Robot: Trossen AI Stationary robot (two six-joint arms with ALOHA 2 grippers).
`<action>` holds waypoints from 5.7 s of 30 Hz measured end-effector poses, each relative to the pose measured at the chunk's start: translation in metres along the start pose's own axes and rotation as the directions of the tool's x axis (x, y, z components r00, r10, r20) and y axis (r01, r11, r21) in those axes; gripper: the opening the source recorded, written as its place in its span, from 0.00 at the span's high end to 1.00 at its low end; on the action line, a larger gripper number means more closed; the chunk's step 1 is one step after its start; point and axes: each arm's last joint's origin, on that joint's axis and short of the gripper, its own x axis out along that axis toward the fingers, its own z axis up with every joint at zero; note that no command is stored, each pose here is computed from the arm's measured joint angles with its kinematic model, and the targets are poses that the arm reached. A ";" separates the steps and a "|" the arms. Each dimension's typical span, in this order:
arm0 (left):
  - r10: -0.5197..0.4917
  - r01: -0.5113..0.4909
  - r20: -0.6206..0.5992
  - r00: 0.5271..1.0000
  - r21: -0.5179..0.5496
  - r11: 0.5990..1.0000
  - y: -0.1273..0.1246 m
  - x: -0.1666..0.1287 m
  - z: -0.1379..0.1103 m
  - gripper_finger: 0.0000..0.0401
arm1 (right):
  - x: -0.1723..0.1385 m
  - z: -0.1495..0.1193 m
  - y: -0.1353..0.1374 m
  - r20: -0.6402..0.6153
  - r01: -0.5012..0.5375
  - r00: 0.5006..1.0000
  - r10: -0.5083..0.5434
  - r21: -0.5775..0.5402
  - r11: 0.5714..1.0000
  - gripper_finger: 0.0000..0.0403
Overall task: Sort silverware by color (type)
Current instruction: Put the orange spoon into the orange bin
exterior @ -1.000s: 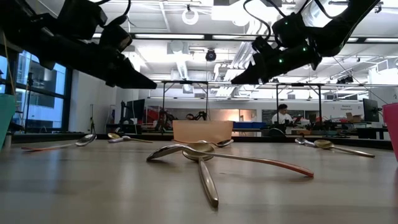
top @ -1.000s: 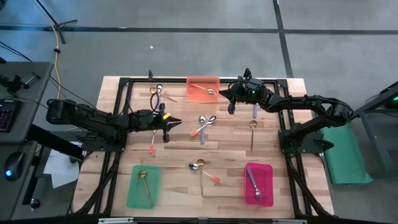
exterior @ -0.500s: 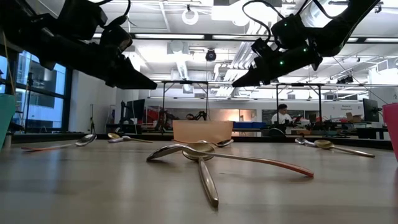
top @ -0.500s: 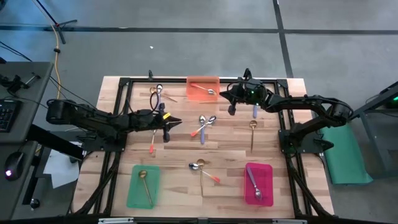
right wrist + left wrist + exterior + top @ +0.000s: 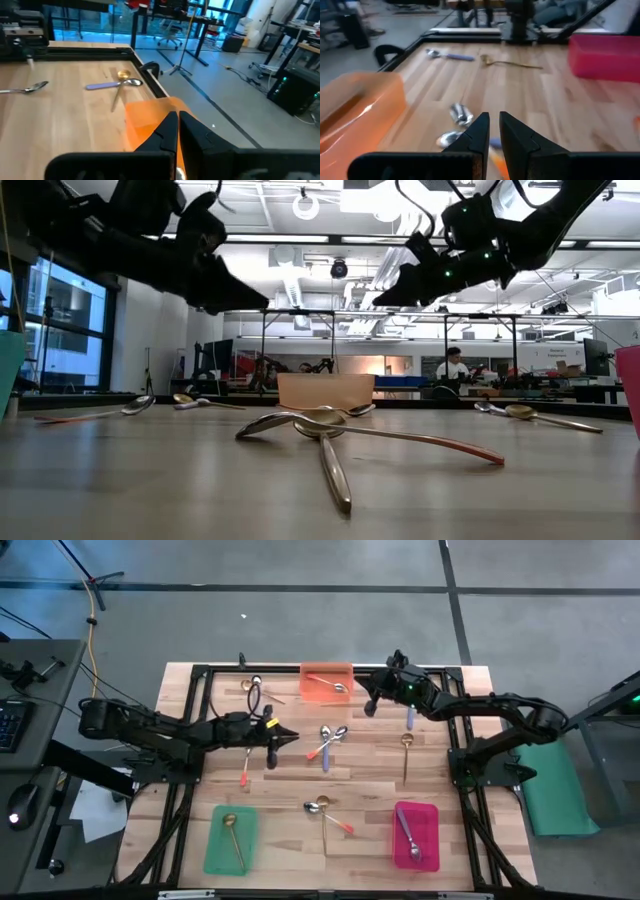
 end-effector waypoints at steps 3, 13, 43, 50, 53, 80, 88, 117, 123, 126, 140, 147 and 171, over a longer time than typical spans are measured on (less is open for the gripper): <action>-0.008 0.008 0.005 1.000 -0.003 1.000 0.000 0.005 0.005 0.91 | -0.002 0.000 0.000 -0.016 -0.007 1.000 0.007 0.000 1.000 1.00; -0.006 0.004 -0.022 1.000 -0.077 0.997 0.000 0.026 0.010 0.91 | -0.004 0.001 -0.001 -0.021 -0.003 1.000 0.003 0.003 1.000 1.00; 0.214 -0.274 -0.457 0.864 -0.070 0.959 -0.027 0.115 -0.039 0.64 | -0.004 0.010 -0.004 0.068 0.025 0.997 -0.022 -0.049 0.998 1.00; 0.178 -0.254 -0.459 0.870 -0.110 0.961 -0.027 0.116 -0.039 0.64 | -0.004 0.010 -0.004 0.069 0.027 0.997 -0.022 -0.071 0.997 1.00; 0.172 -0.250 -0.461 0.871 -0.113 0.962 -0.027 0.116 -0.039 0.64 | -0.004 0.010 -0.004 0.069 0.027 0.997 -0.022 -0.071 0.997 1.00; 0.116 -0.085 -0.568 0.814 0.082 0.993 -0.019 0.111 -0.048 0.98 | -0.004 0.008 -0.003 0.044 0.014 0.999 -0.014 -0.014 1.000 1.00; 0.164 -0.132 -0.525 0.835 0.100 0.986 -0.016 0.098 -0.024 1.00 | -0.004 0.006 -0.002 0.023 0.008 1.000 -0.008 0.038 0.999 1.00; 0.066 -0.098 -0.581 0.811 -0.024 0.995 0.009 0.097 -0.021 0.73 | -0.004 0.004 0.017 -0.025 -0.070 0.997 0.070 0.009 0.998 1.00; 0.086 -0.133 -0.558 0.826 -0.044 0.990 0.009 0.111 -0.035 0.70 | -0.004 0.003 0.017 -0.025 -0.069 0.997 0.070 0.015 0.997 1.00; 0.089 -0.136 -0.540 0.837 -0.048 0.990 0.009 0.114 -0.037 0.71 | -0.004 0.003 0.017 -0.027 -0.070 0.997 0.070 0.016 0.997 1.00; 0.082 -0.134 -0.528 0.845 -0.061 0.989 0.008 0.110 -0.029 0.70 | -0.004 0.003 0.017 -0.028 -0.070 0.997 0.070 0.016 0.997 1.00; 0.072 -0.119 -0.528 0.846 -0.055 0.991 0.002 0.111 -0.031 0.65 | -0.004 0.003 0.017 -0.028 -0.070 0.997 0.070 0.016 0.997 1.00; 0.075 -0.037 -0.577 0.813 0.078 0.996 0.001 0.114 -0.043 0.86 | -0.004 0.003 0.017 -0.032 -0.070 0.997 0.071 0.025 0.997 1.00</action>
